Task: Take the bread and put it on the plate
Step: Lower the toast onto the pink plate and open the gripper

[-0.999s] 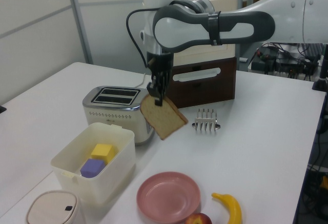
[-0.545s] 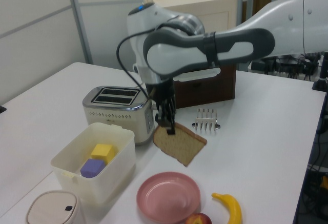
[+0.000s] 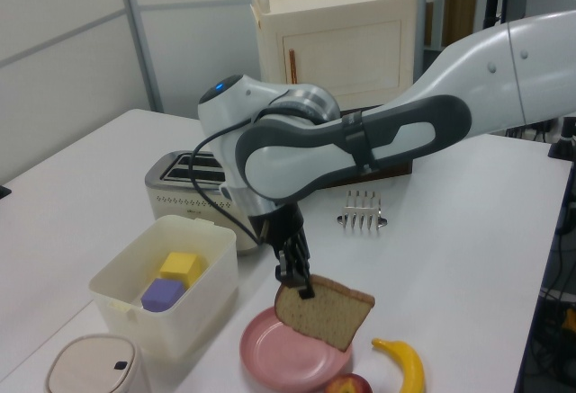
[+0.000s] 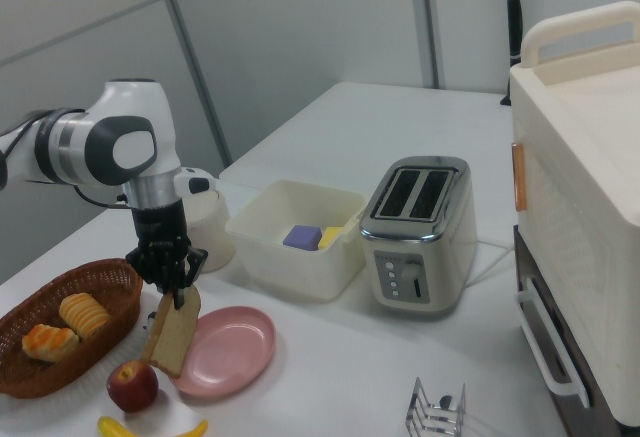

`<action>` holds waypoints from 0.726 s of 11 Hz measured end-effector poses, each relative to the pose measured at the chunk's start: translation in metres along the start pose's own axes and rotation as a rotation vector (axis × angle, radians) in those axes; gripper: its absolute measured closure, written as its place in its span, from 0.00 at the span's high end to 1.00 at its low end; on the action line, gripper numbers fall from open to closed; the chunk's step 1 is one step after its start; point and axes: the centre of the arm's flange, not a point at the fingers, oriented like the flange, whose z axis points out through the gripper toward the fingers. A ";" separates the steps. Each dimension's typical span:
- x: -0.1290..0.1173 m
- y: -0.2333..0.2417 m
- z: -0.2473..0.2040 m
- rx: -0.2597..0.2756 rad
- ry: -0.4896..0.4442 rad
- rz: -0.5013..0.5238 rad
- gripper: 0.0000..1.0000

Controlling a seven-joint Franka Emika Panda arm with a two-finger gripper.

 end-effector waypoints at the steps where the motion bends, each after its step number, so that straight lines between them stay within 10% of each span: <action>1: 0.007 -0.002 0.006 0.009 0.010 -0.003 0.17; 4: 0.033 0.001 0.025 0.011 0.066 0.000 0.26; 8: 0.042 0.017 0.018 0.002 0.113 0.023 0.83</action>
